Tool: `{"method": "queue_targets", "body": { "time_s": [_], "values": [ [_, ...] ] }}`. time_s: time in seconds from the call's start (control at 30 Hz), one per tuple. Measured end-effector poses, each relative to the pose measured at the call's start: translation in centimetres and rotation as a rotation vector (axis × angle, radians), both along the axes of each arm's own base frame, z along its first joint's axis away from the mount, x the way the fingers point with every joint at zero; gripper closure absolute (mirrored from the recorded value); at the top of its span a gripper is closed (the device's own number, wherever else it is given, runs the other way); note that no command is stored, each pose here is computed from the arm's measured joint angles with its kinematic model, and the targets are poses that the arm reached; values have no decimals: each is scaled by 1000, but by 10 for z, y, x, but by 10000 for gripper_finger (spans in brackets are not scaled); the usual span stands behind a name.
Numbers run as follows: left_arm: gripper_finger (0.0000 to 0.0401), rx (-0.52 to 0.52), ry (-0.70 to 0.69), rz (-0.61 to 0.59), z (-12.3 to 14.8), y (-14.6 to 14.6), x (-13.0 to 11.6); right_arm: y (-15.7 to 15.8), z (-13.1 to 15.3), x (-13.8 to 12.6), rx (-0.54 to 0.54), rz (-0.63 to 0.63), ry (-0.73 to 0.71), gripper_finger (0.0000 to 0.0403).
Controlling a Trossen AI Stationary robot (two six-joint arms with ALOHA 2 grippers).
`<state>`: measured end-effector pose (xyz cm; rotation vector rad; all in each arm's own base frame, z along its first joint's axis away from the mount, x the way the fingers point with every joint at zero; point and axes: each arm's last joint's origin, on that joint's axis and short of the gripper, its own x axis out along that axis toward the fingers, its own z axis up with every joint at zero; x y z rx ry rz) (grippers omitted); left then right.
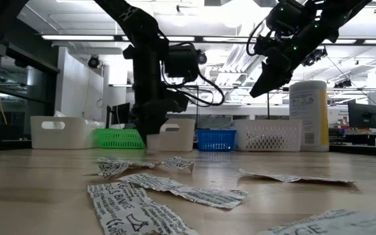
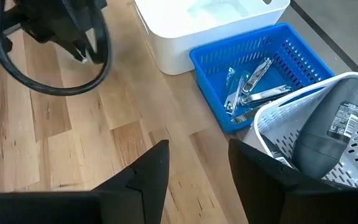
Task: Pick & Place Travel size toiletries
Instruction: Put the white bandage into the middle white bin
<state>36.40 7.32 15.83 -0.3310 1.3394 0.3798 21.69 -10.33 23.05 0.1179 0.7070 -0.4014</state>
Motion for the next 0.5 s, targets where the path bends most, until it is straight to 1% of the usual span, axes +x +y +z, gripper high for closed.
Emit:
{"method": "queue_targets", "body": {
  "time_s": [0.03, 0.13, 0.27, 0.33, 0.4, 0.5],
  "values": [
    [391, 4, 0, -8, 3, 0, -1, 0, 0, 0, 0, 0, 0, 245],
    [392, 47, -5, -37, 18, -1, -7, 0, 0, 0, 1, 0, 2, 245],
    [398, 131, -37, -68, 50, -1, -21, 0, -1, -1, 5, 0, 10, 247],
    [398, 181, -85, -90, 69, -1, -26, 1, -1, -1, 7, 1, 15, 249],
    [399, 253, -128, -109, 89, 1, -35, 1, -1, -1, 4, 5, 19, 250],
    [399, 417, -179, -80, 114, 11, -45, 0, -1, -1, -6, 4, 25, 250]
  ]
}}
